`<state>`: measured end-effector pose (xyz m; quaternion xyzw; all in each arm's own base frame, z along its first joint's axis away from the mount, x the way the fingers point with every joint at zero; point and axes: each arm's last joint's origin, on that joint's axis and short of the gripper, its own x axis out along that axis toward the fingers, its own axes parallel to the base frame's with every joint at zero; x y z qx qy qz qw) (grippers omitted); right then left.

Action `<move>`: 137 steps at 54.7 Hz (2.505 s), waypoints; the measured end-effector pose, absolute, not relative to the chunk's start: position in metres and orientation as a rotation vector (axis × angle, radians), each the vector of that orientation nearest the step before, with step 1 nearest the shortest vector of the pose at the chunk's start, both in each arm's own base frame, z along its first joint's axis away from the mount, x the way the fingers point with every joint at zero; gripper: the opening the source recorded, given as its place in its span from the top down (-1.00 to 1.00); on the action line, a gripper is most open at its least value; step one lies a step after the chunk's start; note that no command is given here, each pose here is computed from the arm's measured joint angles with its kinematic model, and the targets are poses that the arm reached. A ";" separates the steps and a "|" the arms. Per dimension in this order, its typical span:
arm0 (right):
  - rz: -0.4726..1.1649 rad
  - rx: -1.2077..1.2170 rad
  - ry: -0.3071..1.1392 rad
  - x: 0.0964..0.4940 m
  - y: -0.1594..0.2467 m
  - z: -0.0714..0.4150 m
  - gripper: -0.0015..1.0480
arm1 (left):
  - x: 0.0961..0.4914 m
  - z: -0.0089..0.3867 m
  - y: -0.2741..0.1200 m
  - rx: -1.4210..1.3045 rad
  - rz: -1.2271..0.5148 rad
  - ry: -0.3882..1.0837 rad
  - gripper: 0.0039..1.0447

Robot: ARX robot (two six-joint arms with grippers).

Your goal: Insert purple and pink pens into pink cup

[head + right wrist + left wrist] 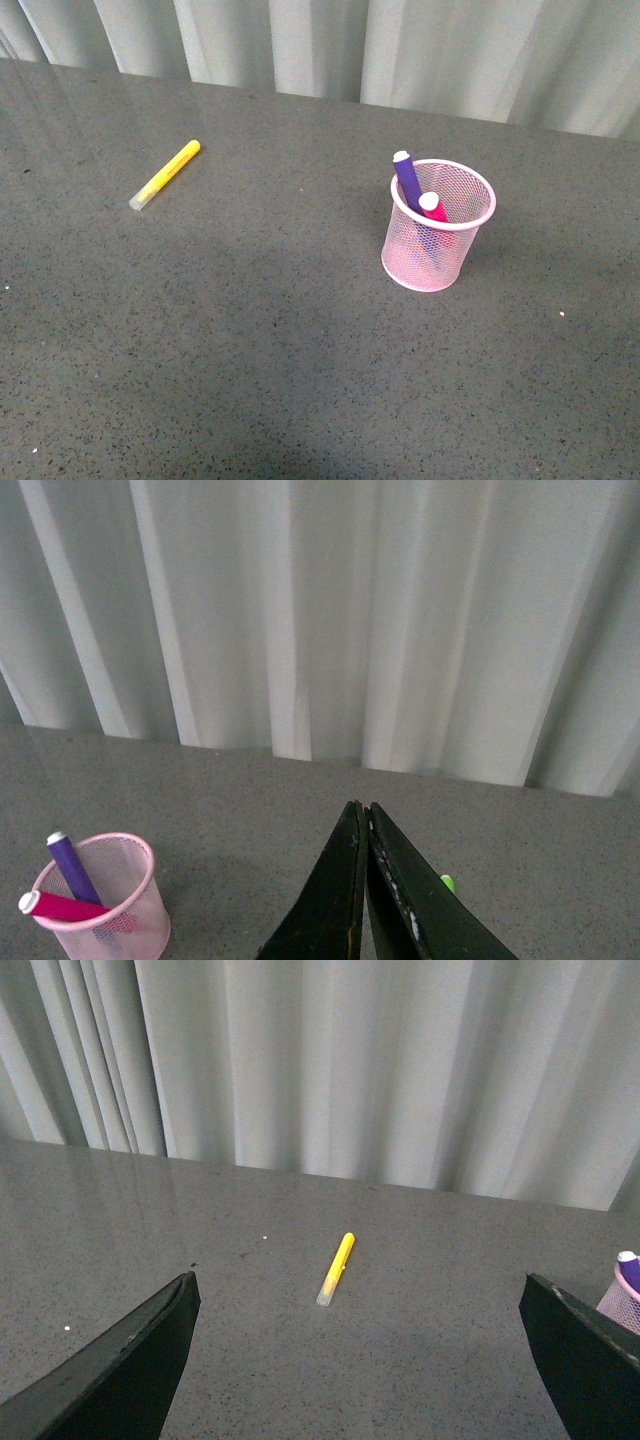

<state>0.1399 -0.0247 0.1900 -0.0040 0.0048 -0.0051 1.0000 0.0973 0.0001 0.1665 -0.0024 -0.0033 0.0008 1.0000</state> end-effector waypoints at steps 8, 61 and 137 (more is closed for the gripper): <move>-0.007 -0.009 0.009 0.133 -0.017 0.183 0.93 | 0.097 0.166 0.000 -0.005 0.001 -0.007 -0.88; -0.003 -0.009 -0.017 0.108 0.000 0.171 0.93 | 0.097 0.166 0.000 -0.005 0.002 -0.007 -0.88; -0.002 -0.002 -0.012 0.097 0.000 0.168 -0.87 | 0.097 0.167 0.000 -0.005 0.002 -0.007 -0.88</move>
